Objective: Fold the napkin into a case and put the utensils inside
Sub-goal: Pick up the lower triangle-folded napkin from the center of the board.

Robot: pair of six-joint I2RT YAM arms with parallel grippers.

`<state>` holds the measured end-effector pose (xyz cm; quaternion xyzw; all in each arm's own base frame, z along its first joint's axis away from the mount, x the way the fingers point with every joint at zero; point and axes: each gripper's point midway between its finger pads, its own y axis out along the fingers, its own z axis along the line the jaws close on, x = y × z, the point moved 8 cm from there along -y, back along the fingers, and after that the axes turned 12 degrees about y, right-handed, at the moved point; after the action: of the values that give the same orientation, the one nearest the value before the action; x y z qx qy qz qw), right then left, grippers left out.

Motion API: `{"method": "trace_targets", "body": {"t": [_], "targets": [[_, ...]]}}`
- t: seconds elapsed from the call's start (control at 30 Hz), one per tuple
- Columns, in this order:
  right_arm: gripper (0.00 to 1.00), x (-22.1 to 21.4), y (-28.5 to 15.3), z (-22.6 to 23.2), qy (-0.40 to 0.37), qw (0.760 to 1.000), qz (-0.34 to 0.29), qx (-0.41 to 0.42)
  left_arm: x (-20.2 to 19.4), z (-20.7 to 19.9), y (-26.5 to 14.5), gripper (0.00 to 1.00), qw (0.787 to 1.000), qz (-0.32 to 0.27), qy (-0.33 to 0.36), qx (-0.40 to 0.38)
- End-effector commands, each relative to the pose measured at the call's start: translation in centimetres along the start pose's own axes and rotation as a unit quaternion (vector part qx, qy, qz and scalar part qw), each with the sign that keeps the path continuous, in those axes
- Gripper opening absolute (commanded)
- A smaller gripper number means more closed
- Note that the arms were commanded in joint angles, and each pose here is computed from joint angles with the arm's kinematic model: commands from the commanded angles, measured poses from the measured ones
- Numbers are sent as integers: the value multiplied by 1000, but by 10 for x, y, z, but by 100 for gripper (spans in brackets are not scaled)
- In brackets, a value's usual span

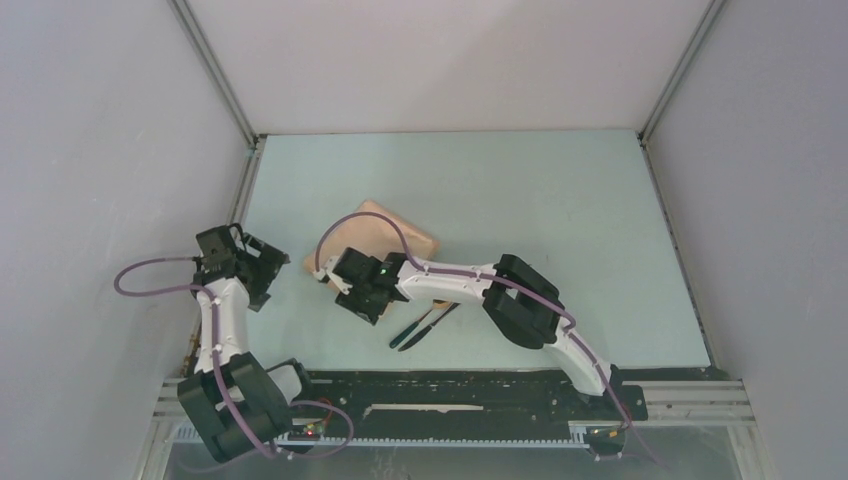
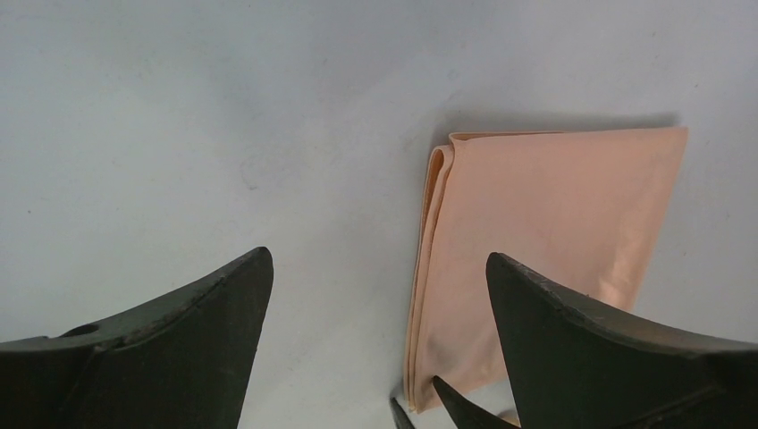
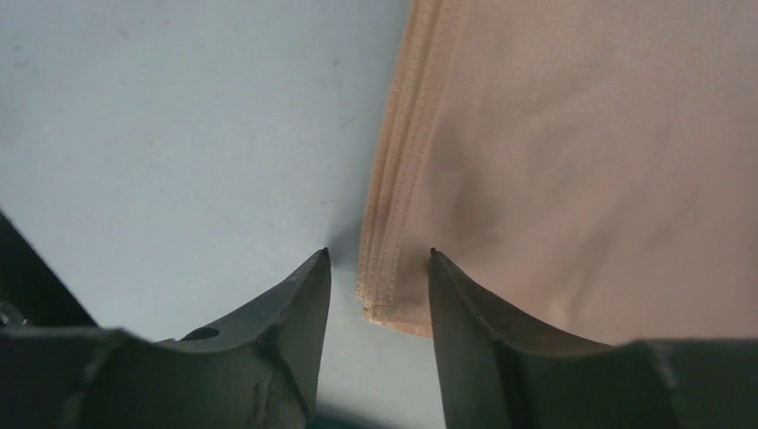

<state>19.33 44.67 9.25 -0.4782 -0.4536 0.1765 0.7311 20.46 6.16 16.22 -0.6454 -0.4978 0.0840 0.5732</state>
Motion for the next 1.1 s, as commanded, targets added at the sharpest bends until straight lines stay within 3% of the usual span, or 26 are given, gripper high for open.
{"method": "trace_targets", "body": {"t": [0.0,0.13,0.2,0.27,0.43,0.7,1.07], "targets": [[48,0,6,-6,3,998,-9,-60,11,-5,-4,97,1000,-15,12,-23],[32,0,5,-14,-2,994,-20,-111,4,-15,3,97,995,11,10,-97],[29,4,2,-14,-3,993,-33,-109,-1,-17,9,97,992,22,-2,-126],[19,10,-2,-12,-4,994,-45,-103,-5,-16,14,97,991,27,-9,-134],[0,26,-24,-7,50,997,-57,17,-7,-18,22,97,987,41,-22,-152],[0,38,-55,-48,192,947,-72,247,-27,-15,52,93,977,79,-83,-179],[0,35,-58,-81,242,915,-88,310,-31,-20,80,81,971,77,-118,-191]]}}
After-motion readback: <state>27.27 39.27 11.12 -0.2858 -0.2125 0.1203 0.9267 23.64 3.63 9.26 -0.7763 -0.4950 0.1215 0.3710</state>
